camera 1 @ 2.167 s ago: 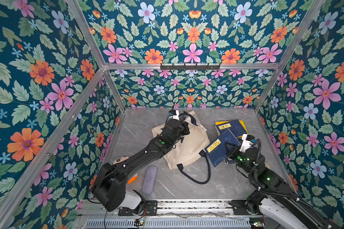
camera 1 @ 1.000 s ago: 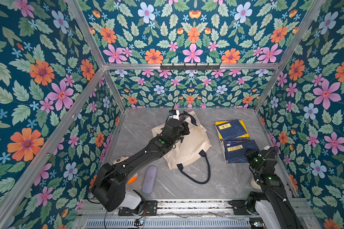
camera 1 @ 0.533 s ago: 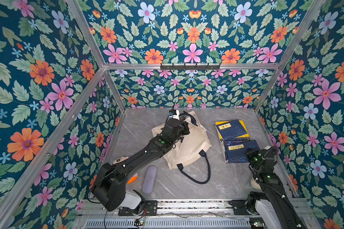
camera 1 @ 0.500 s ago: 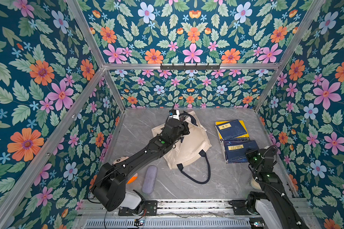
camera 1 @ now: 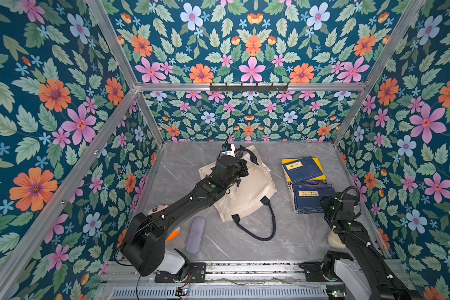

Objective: Take out the books from the canvas bag
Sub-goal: Place the book on the book.

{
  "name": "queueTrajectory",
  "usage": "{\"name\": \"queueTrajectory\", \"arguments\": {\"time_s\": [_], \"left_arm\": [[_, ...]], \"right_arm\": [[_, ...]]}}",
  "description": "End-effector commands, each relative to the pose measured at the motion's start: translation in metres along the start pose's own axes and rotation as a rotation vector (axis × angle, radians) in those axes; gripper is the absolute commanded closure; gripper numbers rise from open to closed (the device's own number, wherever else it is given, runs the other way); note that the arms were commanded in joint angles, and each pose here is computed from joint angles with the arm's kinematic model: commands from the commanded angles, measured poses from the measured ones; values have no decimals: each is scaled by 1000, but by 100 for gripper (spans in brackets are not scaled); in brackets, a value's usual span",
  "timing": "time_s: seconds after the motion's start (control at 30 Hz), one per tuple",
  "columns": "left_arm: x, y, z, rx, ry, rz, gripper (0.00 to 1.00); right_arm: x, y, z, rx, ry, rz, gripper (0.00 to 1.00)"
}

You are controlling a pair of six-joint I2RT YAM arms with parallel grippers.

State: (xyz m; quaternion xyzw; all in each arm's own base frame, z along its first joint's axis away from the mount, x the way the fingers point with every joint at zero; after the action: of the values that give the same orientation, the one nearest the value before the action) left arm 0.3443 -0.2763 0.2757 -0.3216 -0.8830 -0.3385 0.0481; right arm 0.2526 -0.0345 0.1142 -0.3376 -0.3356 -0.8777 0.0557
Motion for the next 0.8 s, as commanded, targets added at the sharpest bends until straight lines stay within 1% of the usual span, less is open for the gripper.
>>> {"name": "queueTrajectory", "arguments": {"time_s": [0.0,0.1,0.2,0.27,0.3,0.5,0.6,0.67,0.77], "left_arm": [[1,3,-9,3,-27,-5,100],[1,3,-8,2,-26,-5,100],[0,3,-8,1,-25,-4,100],[-1,3,-8,-1,-22,0,100],[-2,3,-8,-1,-20,2,100],[-1,1,-9,-3,-21,7,100],[-2,1,-9,-4,-22,7,100],[-2,0,-8,-5,-20,14,100],[-3,-1,-9,-7,-20,20,100]], "right_arm": [[2,2,-2,14,-37,3,42],[4,3,-1,11,-46,15,26],[4,1,4,0,-27,47,14],[2,-1,7,-26,-24,73,4],[1,0,9,-27,-21,82,1],[-9,1,12,-39,-91,149,1],[-11,4,11,-44,-122,151,1],[-5,1,7,-55,-162,180,1],[8,-1,-4,-49,-219,180,1]]}}
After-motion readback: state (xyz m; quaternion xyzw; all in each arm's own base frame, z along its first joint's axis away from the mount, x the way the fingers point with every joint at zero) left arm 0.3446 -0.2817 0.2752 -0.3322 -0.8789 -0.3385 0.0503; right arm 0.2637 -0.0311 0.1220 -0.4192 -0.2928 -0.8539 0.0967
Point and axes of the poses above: each gripper's point midway between its finger pads, its own x axis back along the fingers, its own z axis along the line the jaws close on, y = z × x, the point moved 3 cm from there along x, back along the fingers, and after that the axes turned 15 degrees about x, right-handed, at the moved point
